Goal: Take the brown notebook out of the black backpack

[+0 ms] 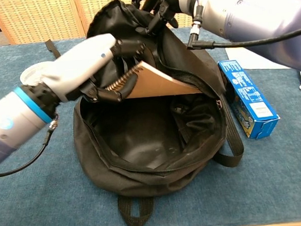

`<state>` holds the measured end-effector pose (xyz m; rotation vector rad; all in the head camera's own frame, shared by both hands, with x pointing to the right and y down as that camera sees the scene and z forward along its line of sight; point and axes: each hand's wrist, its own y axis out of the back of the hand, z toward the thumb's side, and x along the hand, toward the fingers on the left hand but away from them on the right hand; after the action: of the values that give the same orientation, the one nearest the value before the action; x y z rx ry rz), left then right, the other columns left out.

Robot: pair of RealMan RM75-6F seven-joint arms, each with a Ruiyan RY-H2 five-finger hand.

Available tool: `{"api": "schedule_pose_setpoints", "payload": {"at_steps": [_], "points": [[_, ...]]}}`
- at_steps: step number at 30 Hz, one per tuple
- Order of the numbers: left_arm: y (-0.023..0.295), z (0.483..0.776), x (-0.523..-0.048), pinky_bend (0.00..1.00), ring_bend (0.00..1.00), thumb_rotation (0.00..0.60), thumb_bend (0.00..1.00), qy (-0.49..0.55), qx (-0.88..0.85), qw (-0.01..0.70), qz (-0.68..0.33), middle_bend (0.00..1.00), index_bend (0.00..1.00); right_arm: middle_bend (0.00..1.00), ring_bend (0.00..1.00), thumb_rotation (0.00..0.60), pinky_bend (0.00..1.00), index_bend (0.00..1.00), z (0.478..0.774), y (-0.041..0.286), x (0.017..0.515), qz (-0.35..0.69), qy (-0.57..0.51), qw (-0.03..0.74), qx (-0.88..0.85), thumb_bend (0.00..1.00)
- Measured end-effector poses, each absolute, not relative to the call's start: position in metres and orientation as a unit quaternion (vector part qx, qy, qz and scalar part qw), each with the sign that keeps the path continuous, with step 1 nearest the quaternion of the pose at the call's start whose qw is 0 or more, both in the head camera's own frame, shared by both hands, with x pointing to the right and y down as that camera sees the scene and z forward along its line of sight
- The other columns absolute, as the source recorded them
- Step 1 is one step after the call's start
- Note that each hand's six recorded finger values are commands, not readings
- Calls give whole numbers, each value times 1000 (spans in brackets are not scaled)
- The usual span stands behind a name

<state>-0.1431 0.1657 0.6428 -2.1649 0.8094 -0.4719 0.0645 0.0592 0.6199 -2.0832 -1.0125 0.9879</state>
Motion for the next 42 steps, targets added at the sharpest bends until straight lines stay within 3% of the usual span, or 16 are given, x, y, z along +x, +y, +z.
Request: {"api": "schedule_pose_setpoints", "payload": {"at_steps": [15, 28, 36, 42], "points": [[139, 578, -191, 523, 471, 600, 607, 392, -876, 244, -139, 586, 780, 690, 702, 600, 760, 659, 637, 58, 83, 401, -375, 325, -770, 466], [100, 532, -252, 523, 471, 600, 608, 447, -838, 281, -137, 586, 781, 690, 702, 600, 760, 660, 645, 65, 91, 415, -369, 329, -764, 465], [77, 521, -317, 523, 471, 600, 607, 453, -799, 318, -235, 590, 789, 690, 702, 600, 760, 660, 642, 66, 95, 414, -370, 329, -764, 466], [70, 530, -365, 523, 471, 600, 608, 424, -783, 282, -357, 591, 793, 690, 702, 600, 760, 660, 642, 68, 93, 413, -367, 327, -767, 466]]}}
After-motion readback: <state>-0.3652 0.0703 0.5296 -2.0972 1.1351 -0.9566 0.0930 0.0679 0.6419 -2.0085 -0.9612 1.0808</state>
